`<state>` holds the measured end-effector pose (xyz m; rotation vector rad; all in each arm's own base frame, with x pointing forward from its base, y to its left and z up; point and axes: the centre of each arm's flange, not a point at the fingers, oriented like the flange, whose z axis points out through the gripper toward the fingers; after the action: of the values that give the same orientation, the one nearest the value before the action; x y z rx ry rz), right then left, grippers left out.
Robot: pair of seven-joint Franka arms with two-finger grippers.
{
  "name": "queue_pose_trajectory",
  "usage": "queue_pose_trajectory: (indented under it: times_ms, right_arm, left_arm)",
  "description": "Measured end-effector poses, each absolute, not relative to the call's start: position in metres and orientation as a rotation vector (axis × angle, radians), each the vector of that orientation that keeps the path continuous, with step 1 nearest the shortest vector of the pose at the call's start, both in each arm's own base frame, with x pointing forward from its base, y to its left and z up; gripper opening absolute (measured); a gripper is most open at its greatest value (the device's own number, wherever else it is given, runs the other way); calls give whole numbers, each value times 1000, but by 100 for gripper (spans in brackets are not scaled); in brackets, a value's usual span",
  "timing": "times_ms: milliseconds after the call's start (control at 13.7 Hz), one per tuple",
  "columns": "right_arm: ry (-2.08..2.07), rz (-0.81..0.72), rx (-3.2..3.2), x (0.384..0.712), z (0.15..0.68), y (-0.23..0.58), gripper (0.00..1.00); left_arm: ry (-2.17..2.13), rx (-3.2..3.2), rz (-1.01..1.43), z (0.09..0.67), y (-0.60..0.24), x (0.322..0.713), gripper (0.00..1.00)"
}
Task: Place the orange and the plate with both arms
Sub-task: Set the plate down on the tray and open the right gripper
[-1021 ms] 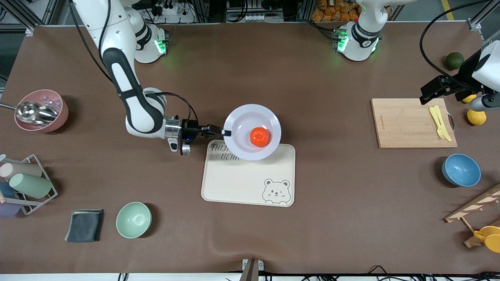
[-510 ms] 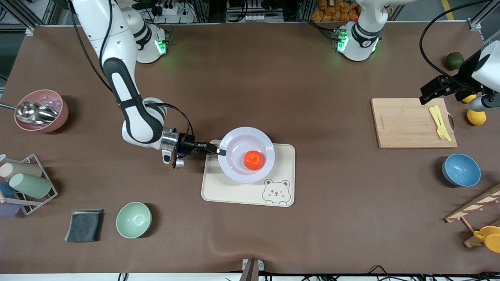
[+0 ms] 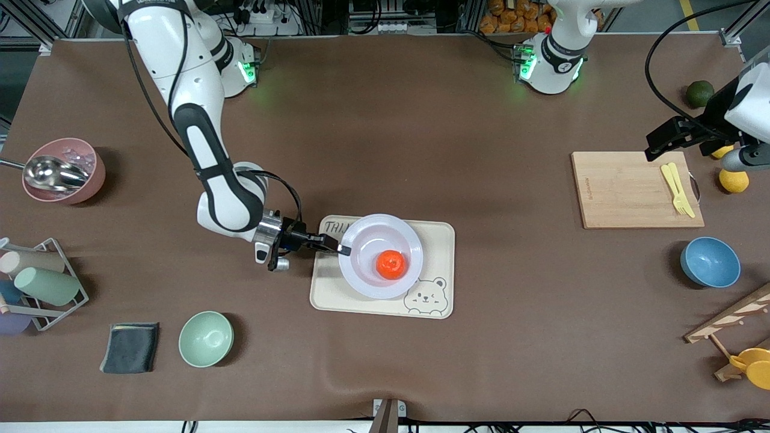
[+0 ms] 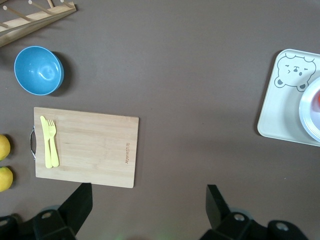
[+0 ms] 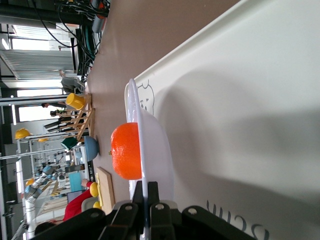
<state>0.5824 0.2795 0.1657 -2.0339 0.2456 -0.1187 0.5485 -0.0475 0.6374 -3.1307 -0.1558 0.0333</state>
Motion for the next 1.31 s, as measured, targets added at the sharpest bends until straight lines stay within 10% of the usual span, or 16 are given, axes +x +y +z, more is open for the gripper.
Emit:
queue_pose_trajectory:
  times_ms: [656, 948, 1312]
  right_arm:
    - [250, -108, -2060, 581, 147, 287, 7]
    - [257, -101, -2067, 580, 140, 286, 49]
    - [267, -102, -2080, 580, 134, 283, 53]
  left_arm:
    - [-156, -3130, 59, 629, -47, 553, 100]
    - [-157, -3130, 59, 629, -47, 553, 100]
    - [-157, -3130, 59, 629, -47, 553, 100]
